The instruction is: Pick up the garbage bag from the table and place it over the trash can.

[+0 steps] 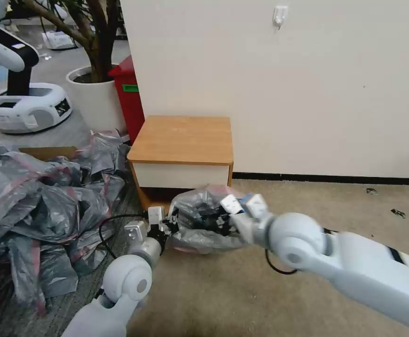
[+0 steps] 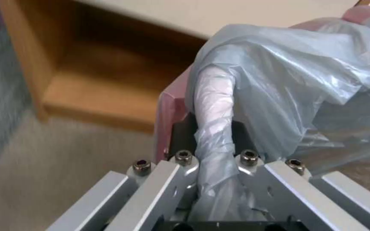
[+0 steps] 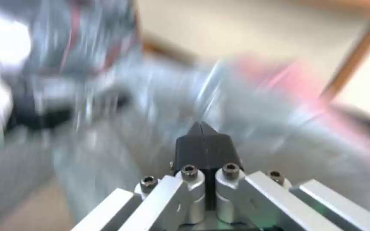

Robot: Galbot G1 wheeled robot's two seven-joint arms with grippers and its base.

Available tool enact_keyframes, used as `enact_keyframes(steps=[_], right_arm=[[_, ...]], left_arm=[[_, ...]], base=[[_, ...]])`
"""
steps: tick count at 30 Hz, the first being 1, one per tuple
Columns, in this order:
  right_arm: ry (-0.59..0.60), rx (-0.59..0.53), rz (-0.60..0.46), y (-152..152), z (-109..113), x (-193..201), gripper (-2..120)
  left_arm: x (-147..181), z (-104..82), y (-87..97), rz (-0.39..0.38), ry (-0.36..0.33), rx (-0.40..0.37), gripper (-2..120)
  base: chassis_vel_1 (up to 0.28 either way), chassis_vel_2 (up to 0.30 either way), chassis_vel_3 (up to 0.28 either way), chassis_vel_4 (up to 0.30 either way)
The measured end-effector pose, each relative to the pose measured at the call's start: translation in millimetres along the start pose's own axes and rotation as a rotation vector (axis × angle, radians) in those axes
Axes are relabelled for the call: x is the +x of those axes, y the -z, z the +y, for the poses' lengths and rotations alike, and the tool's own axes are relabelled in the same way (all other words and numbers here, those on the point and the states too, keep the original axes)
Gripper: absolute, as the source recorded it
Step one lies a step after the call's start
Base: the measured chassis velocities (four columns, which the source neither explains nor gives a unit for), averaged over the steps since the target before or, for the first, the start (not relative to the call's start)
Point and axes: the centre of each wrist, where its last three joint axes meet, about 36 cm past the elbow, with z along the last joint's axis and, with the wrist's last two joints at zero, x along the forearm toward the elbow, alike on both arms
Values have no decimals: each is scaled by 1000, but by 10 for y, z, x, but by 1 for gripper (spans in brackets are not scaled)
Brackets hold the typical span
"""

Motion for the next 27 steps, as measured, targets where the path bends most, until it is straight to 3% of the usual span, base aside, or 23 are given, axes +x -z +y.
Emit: enact_keyframes(steps=[1,3,9,17,21,27], right_arm=[[0,0,0,0,0,0,0],[-101,-44,-139,-129,-6,213,0],[-301,-83,-214,-398,5,493,14],[-586,-125,-308,-996,311,756,49],[-647,-152,-318,-1113,425,770,63],[-642,-187,-329,-1082,518,763,86]], left_arm=[[0,0,0,0,0,0,5],[49,-9,-151,39,14,33,5],[285,-10,-378,93,36,63,5],[643,45,-666,141,86,33,5],[705,25,-775,165,80,19,5],[713,-44,-866,182,77,-10,5]], base=[[0,0,0,0],[0,0,0,0],[0,0,0,0],[0,0,0,0],[0,0,0,0],[0,0,0,0]])
